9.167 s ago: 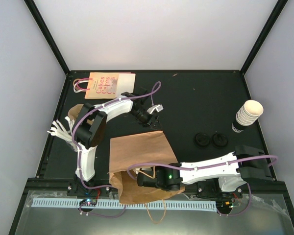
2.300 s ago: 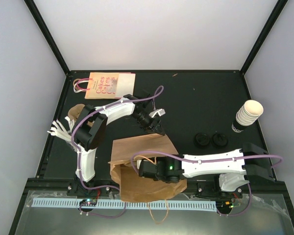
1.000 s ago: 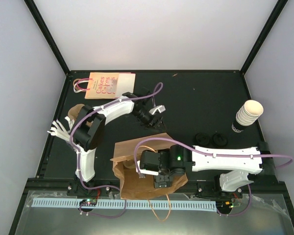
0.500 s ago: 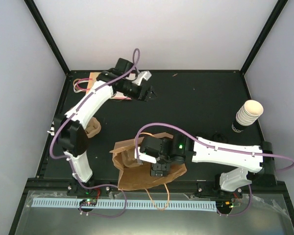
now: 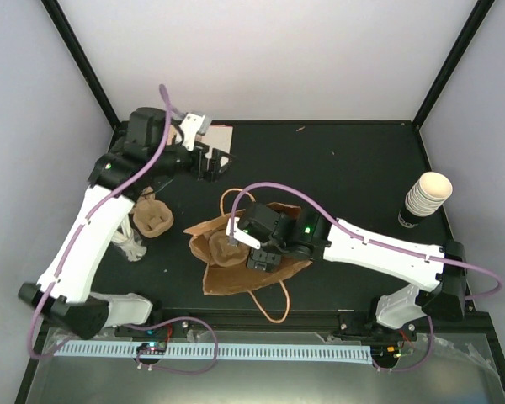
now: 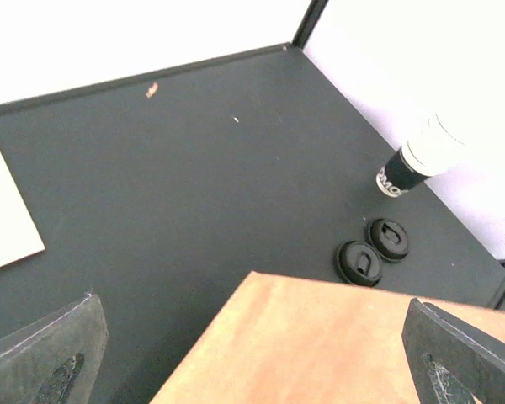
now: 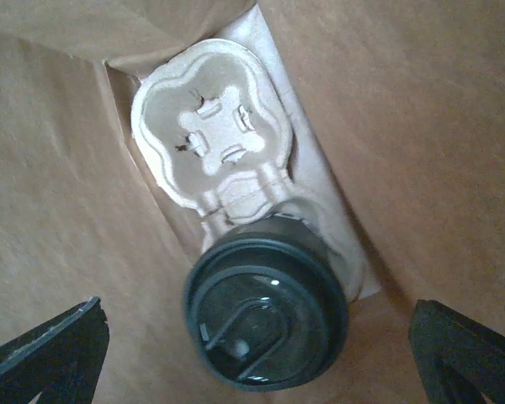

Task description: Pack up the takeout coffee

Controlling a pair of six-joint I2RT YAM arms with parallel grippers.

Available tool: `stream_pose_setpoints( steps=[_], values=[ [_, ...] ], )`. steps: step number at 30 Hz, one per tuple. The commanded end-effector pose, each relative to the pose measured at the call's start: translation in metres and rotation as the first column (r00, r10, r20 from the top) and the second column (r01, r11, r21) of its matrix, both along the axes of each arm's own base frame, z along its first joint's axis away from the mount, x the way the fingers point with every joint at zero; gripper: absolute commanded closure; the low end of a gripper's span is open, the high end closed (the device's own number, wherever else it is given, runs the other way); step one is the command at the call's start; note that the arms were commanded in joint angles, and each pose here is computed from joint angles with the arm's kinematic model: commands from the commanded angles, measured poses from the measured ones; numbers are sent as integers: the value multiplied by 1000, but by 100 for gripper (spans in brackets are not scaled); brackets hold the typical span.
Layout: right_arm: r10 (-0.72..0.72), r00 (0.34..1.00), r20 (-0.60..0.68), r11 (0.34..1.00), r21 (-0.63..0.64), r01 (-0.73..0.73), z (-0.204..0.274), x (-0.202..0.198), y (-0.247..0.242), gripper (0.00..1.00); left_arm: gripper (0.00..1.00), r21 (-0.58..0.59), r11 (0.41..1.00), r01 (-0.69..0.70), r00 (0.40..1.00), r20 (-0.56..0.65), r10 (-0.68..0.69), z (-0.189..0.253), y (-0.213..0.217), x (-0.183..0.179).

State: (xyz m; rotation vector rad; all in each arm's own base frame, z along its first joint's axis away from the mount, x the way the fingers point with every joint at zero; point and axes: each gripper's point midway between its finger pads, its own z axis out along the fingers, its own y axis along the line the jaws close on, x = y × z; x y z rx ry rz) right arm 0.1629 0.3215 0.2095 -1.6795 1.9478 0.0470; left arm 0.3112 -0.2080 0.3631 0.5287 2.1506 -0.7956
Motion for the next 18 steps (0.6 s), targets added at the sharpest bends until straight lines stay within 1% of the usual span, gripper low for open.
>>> stream_pose_setpoints(
  steps=[1,3,7,9,14,18],
  values=[
    [-71,985,159,996,59,62,24,31,9,0,1,15,996,-89,977,195,84,41,28,-12],
    [-76,980,184,996,56,67,24,35,9,0,1,15,998,-53,973,224,49,49,29,-25],
    [-47,985,169,998,55,38,23,33,13,0,1,18,997,74,976,203,-76,48,19,-52],
    [-34,987,157,999,46,27,21,32,14,0,3,21,994,109,975,191,-111,45,19,-63],
    [-29,989,142,999,35,25,17,31,12,0,9,16,982,190,958,215,-189,45,18,-90],
    [-36,993,115,998,62,29,19,32,11,0,18,-27,967,253,942,236,-239,50,16,-113]
  ],
)
